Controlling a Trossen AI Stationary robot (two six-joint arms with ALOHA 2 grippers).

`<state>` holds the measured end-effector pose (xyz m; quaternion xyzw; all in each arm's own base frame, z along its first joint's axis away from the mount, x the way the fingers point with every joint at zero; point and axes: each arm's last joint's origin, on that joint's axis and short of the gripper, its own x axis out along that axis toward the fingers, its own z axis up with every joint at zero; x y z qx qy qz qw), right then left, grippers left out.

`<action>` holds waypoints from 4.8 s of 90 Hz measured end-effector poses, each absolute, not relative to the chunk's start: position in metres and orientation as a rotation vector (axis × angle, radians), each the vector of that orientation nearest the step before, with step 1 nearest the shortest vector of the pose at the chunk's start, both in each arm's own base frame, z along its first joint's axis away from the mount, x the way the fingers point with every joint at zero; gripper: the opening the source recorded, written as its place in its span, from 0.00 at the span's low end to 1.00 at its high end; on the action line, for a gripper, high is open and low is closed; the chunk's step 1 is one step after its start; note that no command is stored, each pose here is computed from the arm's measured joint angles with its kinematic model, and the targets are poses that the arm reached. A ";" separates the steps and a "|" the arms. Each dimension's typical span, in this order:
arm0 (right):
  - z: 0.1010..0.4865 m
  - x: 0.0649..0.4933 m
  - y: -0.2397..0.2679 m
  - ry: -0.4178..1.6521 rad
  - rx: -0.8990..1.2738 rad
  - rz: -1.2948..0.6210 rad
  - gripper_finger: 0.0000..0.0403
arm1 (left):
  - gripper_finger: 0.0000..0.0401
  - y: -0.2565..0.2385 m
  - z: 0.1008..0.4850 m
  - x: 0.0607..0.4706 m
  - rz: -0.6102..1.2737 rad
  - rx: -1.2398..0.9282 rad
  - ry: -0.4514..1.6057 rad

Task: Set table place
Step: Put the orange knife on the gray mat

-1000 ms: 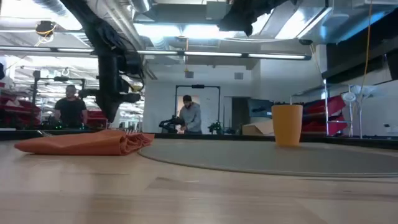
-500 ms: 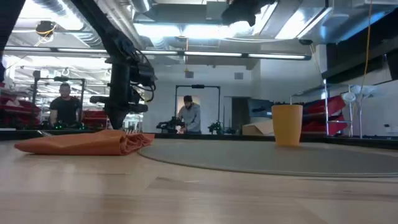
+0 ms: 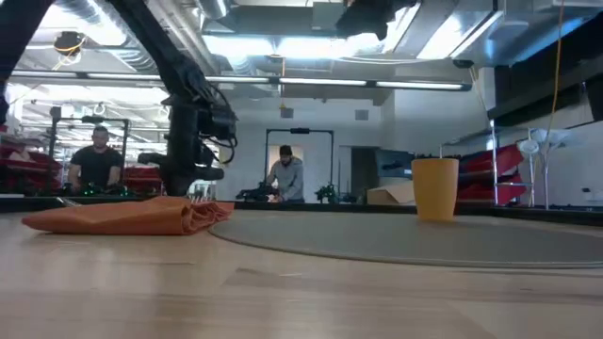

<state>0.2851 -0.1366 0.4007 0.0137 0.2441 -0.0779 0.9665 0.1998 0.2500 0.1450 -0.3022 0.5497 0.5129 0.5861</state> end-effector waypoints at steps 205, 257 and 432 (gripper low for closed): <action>0.397 0.281 -0.135 0.542 0.037 -0.148 0.29 | 0.00 0.251 0.172 0.251 1.158 -0.524 1.366; 0.397 0.281 -0.135 0.543 0.037 -0.149 0.29 | 0.00 0.259 0.157 0.217 1.198 -0.590 1.484; 0.398 0.281 -0.135 0.538 0.022 -0.143 0.29 | 0.00 0.212 0.131 0.304 0.894 -0.725 1.120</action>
